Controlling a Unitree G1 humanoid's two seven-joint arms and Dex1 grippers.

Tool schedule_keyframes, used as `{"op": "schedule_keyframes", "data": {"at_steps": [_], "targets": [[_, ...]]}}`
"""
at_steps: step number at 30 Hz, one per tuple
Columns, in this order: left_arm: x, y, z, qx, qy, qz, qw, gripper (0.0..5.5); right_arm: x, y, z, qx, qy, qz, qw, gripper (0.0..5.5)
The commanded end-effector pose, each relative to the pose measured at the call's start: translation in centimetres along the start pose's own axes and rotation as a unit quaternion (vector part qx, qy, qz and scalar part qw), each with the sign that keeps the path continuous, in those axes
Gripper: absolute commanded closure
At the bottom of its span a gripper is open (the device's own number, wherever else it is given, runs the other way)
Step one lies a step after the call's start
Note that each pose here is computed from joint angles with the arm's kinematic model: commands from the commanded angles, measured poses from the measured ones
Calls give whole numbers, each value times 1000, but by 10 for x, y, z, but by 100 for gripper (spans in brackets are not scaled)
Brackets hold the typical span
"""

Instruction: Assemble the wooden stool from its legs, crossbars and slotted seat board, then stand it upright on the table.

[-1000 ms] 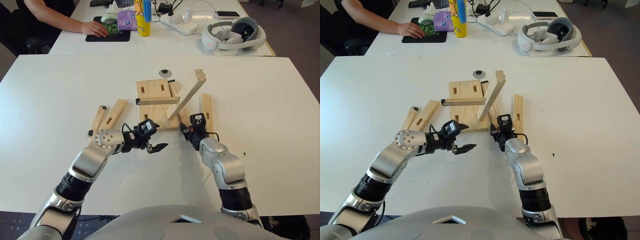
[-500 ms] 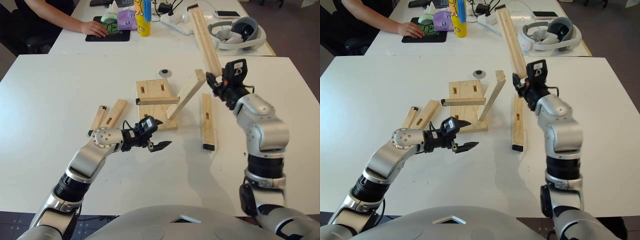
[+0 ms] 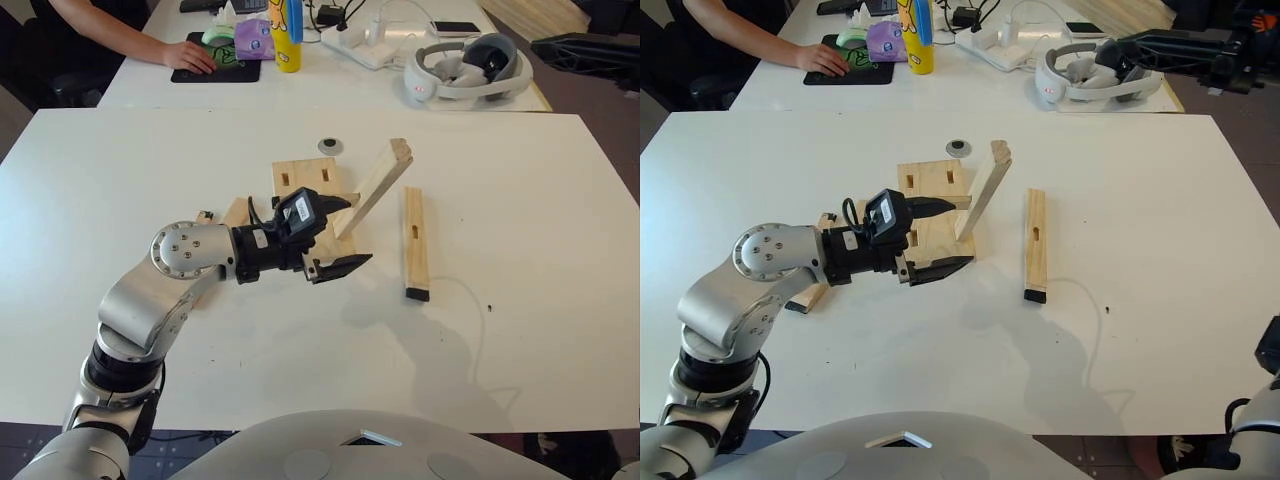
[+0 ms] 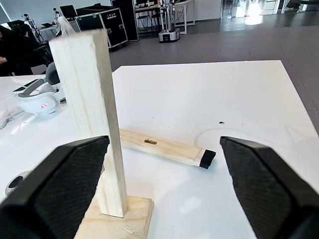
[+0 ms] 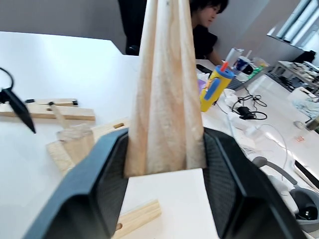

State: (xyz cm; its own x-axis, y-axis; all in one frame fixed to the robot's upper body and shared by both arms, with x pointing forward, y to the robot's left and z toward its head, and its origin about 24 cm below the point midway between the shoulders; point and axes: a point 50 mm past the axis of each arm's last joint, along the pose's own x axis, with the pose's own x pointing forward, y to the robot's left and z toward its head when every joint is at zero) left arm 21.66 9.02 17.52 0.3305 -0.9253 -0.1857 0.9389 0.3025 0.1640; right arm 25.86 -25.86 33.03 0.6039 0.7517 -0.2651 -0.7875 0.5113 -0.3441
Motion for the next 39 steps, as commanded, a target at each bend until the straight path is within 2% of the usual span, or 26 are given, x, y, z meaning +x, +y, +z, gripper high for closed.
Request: {"op": "schedule_keyframes", "data": {"at_steps": [1,7,12,16,21,28,34,39], "targets": [[-6,-4,19,10,-17,-24,1000,137,-6,16,17,-16,-1,74,997,349],[-15,-5,50,7,-81,-63,995,137,2,33,11,-21,26,150,988,349],[-26,-12,81,8,-144,-127,981,137,14,47,-8,-20,69,184,980,349],[-32,-14,92,1,-154,-143,978,137,20,61,-24,-12,101,219,970,349],[-37,-8,84,-7,-107,-122,987,137,15,76,-37,-4,138,255,957,349],[-34,4,37,26,88,-56,994,137,17,77,-46,-41,193,285,938,349],[-18,-5,25,45,109,-98,988,137,36,79,-54,-101,229,336,908,349],[-1,-7,18,55,118,-107,986,137,46,76,-55,-123,247,342,898,349]]}}
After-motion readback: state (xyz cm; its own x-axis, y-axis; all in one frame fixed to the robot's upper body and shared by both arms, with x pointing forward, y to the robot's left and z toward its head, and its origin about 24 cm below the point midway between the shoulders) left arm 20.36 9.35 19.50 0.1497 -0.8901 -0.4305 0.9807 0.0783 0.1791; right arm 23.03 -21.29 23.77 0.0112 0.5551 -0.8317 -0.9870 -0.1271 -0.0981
